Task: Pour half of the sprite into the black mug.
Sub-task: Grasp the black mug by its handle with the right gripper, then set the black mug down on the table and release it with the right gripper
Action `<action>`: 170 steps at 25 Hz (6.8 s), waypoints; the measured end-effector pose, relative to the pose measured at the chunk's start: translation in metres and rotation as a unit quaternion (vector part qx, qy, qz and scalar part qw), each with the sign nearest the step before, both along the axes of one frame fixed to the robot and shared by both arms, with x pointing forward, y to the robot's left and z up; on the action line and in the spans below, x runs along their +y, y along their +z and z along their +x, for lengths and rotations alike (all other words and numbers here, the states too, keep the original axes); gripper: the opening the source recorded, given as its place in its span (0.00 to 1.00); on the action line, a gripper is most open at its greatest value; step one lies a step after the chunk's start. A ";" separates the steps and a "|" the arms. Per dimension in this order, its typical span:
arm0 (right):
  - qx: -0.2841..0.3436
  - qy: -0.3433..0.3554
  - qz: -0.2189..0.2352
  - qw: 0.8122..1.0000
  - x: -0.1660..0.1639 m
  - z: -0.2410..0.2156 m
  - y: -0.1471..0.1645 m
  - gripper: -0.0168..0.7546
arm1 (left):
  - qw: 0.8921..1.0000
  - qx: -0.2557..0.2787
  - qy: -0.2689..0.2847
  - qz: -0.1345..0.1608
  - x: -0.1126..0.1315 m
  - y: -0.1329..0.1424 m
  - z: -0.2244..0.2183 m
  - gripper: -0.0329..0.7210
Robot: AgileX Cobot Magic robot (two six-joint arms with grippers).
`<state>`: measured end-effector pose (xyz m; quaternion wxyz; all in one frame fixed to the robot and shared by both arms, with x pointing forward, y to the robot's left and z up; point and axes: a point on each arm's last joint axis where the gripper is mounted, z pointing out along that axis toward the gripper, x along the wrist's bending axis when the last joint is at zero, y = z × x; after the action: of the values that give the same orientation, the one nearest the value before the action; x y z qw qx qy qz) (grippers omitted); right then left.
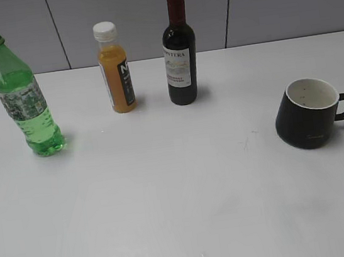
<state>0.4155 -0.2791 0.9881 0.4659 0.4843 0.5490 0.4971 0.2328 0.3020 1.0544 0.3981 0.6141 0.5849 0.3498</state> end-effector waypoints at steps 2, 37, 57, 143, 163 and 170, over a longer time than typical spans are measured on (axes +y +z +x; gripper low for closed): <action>-0.009 -0.002 0.005 1.000 0.000 0.004 -0.013 0.79 | 1.000 0.000 0.000 0.000 0.000 0.000 0.000 0.36; 0.133 -0.065 0.002 0.989 -0.042 0.041 -0.105 0.79 | 1.000 0.000 0.000 0.000 0.000 0.000 0.000 0.36; 0.123 -0.020 0.017 0.992 -0.052 0.087 -0.124 0.79 | 1.000 0.000 0.000 0.000 0.000 0.000 0.000 0.36; 0.029 0.493 -0.015 0.869 0.108 0.169 -0.081 0.07 | 1.000 0.000 0.000 0.000 0.000 0.000 0.000 0.36; 0.066 0.638 -0.007 0.767 0.214 0.205 -0.136 0.07 | 1.000 0.000 0.000 0.000 0.000 0.000 0.000 0.36; 0.078 0.644 -0.008 0.761 0.214 0.203 -0.145 0.07 | 1.000 0.000 0.000 0.000 0.000 0.000 0.000 0.36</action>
<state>0.6183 -0.0649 0.8431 -0.0046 0.0498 0.7703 0.6358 0.2328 0.3020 1.0544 0.3981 0.6141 0.5849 0.3498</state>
